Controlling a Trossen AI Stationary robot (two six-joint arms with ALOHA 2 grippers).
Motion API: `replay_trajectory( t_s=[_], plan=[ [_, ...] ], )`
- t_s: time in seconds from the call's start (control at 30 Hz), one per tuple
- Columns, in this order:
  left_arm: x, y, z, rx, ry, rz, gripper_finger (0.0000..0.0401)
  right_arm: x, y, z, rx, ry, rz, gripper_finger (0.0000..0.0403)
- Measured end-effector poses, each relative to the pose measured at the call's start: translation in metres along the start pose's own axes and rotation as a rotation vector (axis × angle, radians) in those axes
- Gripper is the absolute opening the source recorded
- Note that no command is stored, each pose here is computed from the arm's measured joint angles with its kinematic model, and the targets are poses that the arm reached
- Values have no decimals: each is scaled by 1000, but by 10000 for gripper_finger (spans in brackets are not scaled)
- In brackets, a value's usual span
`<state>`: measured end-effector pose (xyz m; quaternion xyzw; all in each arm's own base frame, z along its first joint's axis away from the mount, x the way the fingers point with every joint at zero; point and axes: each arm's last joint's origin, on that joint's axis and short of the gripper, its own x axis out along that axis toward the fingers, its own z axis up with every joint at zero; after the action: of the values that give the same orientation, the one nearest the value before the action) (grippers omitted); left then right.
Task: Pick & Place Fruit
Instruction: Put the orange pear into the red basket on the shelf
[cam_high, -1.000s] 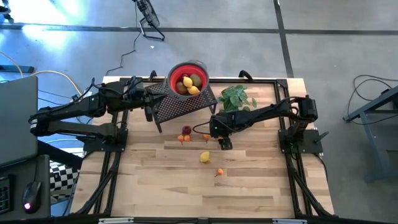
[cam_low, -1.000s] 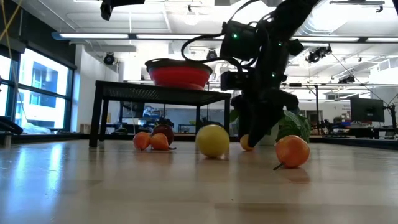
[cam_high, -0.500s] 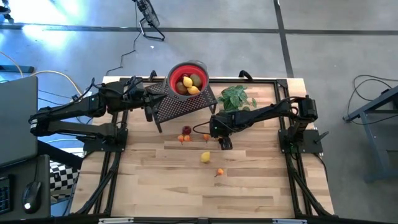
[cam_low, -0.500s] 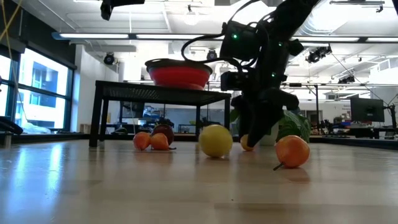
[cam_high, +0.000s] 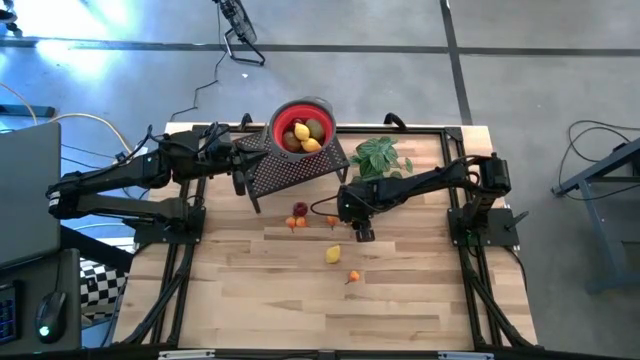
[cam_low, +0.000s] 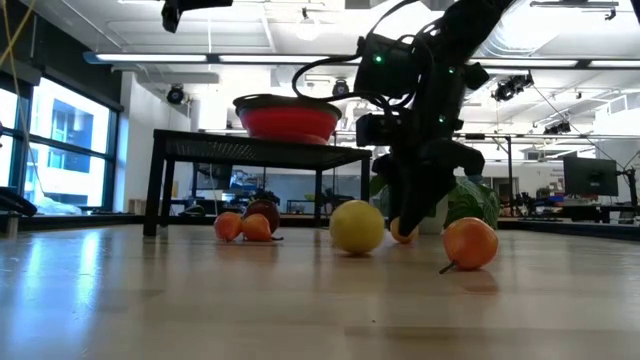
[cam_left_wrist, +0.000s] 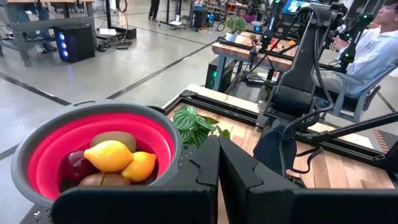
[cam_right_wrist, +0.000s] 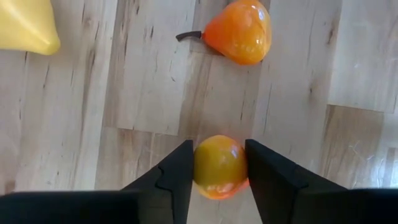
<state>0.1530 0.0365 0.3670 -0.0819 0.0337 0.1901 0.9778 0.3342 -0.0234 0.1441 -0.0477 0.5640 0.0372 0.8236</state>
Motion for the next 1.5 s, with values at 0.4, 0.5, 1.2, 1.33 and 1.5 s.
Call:
replay_trajectory(
  t_s=[0.4,0.5,1.2,1.33,1.5],
  plan=[
    [0,0,0,0,0,0,0,0,0,1,0,-13,-3,120],
    [0,0,0,0,0,0,0,0,0,2,-1,-16,-4,119],
    [0,0,0,3,-2,4,0,-54,-13,20,-7,-272,-76,111],
    [0,0,0,3,-4,4,0,-81,-22,27,11,-368,-116,113],
    [0,0,0,0,-4,3,0,-117,-35,37,34,-524,-174,110]
  ],
)
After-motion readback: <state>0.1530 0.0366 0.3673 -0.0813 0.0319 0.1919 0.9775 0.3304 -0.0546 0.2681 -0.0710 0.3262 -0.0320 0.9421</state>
